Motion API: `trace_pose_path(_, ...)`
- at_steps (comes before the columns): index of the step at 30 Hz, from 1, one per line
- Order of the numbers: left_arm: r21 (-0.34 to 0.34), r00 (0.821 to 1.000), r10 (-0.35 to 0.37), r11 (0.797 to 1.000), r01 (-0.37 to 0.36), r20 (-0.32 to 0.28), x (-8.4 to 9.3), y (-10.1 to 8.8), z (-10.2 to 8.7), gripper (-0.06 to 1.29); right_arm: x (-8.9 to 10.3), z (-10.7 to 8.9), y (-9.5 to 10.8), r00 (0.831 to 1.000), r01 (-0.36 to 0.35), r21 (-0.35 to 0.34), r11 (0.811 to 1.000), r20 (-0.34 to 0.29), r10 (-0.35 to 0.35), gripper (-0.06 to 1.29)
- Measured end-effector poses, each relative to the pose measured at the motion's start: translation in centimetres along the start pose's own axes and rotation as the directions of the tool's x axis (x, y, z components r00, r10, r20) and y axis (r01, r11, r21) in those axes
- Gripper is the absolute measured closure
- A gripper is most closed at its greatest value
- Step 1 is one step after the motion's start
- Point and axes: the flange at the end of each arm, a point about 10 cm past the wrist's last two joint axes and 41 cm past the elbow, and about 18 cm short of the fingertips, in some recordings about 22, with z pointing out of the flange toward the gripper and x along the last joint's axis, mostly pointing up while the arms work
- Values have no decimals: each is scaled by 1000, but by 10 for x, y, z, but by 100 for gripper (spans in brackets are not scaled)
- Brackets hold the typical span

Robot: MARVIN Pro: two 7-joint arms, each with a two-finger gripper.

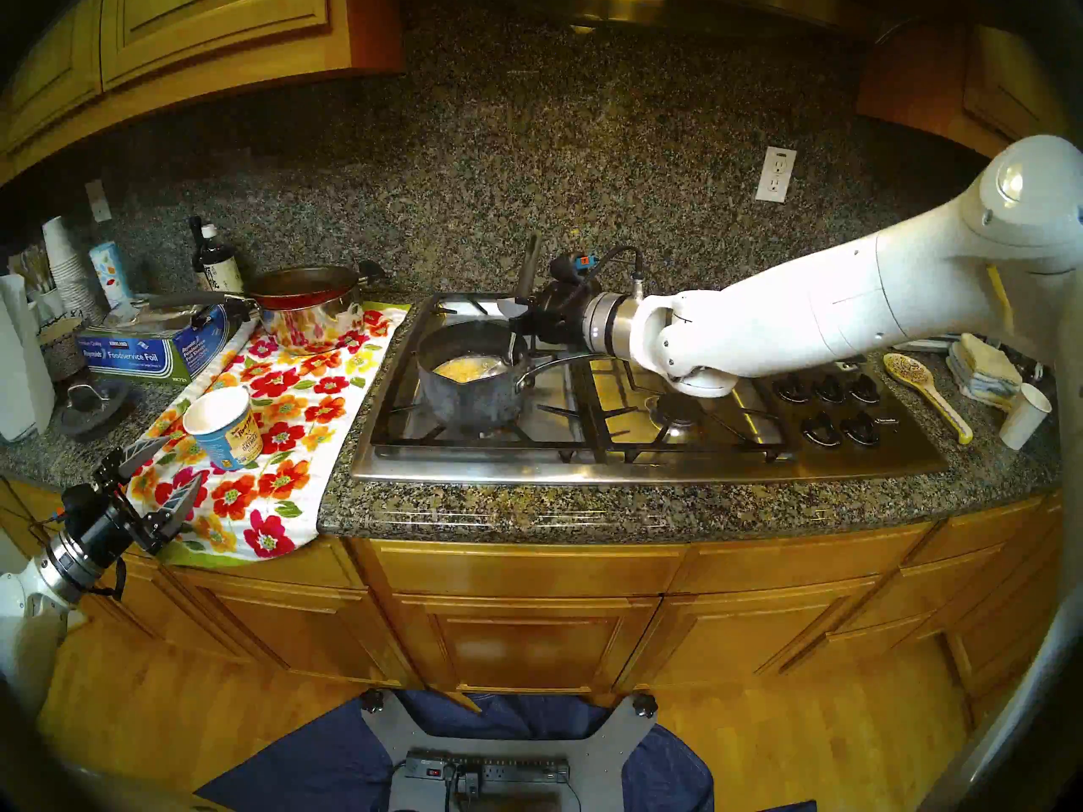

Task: Pour oats into pot and stir with a spoon

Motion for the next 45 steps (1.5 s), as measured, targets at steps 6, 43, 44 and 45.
trace_pose_path(6,0,1000,0,1000,0,0,0,0,0,0,-8,-6,4,999,1,4,1000,42,-1,109)
trace_pose_path(43,1,1000,0,1000,0,0,0,0,0,0,26,-26,15,994,49,34,998,95,-52,1)
trace_pose_path(44,1,1000,0,1000,0,0,0,0,0,0,26,-28,16,994,51,33,998,97,-54,1)
trace_pose_path(45,1,1000,0,1000,0,0,0,0,0,0,27,-29,17,994,52,33,998,99,-55,1)
